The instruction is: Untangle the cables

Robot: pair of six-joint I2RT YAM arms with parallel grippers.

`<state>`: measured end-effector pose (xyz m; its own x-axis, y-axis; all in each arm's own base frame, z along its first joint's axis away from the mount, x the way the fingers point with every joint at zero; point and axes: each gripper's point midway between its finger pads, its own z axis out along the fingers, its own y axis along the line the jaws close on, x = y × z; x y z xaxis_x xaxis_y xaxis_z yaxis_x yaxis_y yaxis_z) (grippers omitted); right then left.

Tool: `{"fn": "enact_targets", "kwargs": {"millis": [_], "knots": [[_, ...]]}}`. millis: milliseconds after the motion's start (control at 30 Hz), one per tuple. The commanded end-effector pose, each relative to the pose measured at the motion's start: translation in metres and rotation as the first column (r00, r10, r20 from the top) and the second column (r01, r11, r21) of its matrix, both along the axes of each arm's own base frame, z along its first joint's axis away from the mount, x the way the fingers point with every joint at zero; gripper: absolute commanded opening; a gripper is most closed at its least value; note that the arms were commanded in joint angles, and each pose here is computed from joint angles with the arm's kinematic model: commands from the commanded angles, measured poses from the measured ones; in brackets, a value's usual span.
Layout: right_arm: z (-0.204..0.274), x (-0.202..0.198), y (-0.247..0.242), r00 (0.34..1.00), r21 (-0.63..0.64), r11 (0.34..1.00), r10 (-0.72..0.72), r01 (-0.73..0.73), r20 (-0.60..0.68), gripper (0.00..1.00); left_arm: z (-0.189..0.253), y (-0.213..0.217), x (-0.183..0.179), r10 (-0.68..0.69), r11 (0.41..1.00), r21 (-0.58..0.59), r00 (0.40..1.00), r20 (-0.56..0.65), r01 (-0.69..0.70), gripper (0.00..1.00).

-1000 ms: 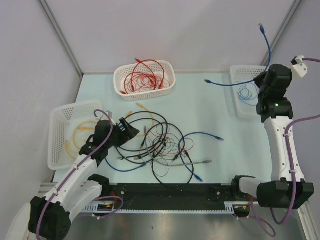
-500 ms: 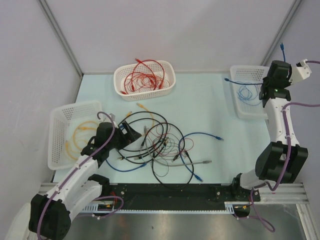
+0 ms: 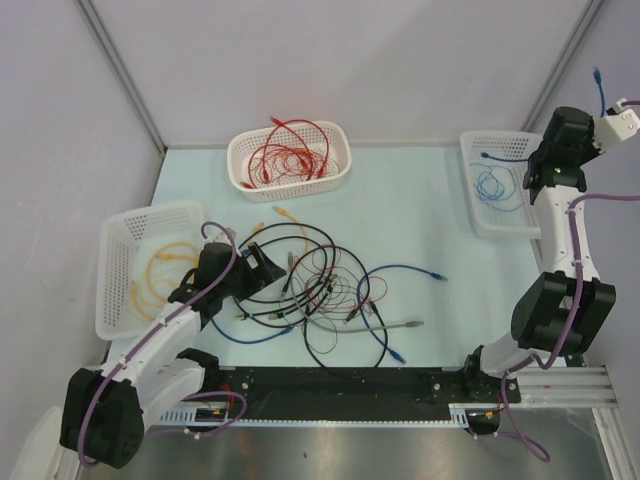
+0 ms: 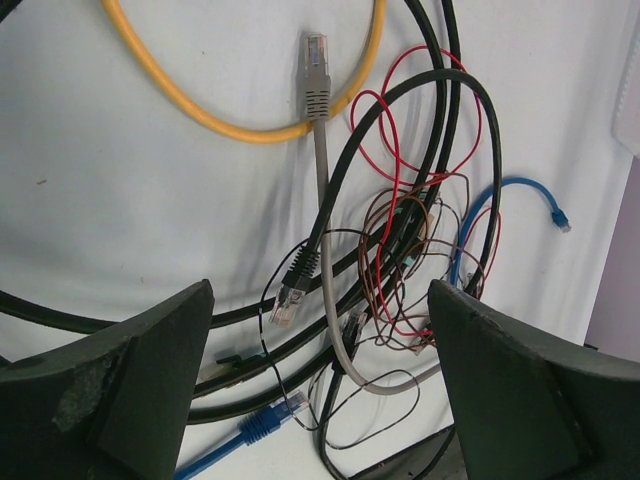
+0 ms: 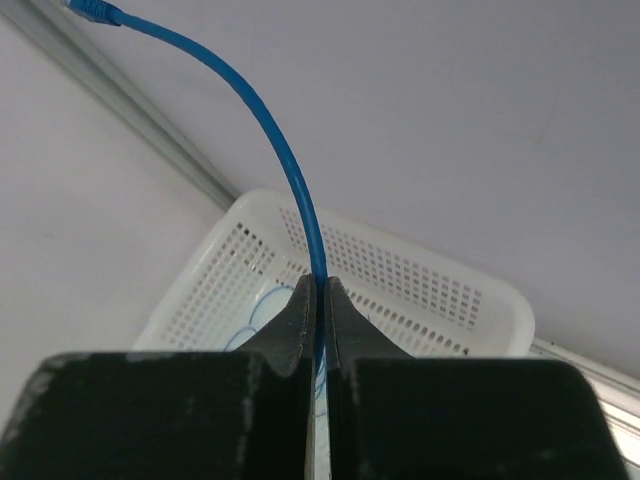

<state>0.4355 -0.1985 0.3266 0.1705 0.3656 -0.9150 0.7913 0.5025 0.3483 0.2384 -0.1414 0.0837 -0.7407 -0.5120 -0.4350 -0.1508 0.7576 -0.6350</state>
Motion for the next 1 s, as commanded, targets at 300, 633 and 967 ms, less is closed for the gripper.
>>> {"fn": "enact_targets", "kwargs": {"millis": [300,633,967], "knots": [[-0.002,-0.011,-0.033,0.983,-0.094,0.980,-0.182,0.177,-0.040,0.00,0.007,-0.006,0.003,-0.036,0.999,-0.010,0.999,0.032,0.037,0.93],[-0.028,0.012,-0.016,0.992,-0.011,0.996,-0.093,0.092,-0.087,0.72,0.012,-0.008,0.010,-0.039,0.999,-0.007,0.998,0.039,0.039,0.93],[0.050,0.028,0.128,0.925,0.069,0.935,0.330,-0.348,0.187,0.78,0.029,-0.008,0.018,-0.020,1.000,-0.011,0.997,0.078,0.021,0.93]]}}
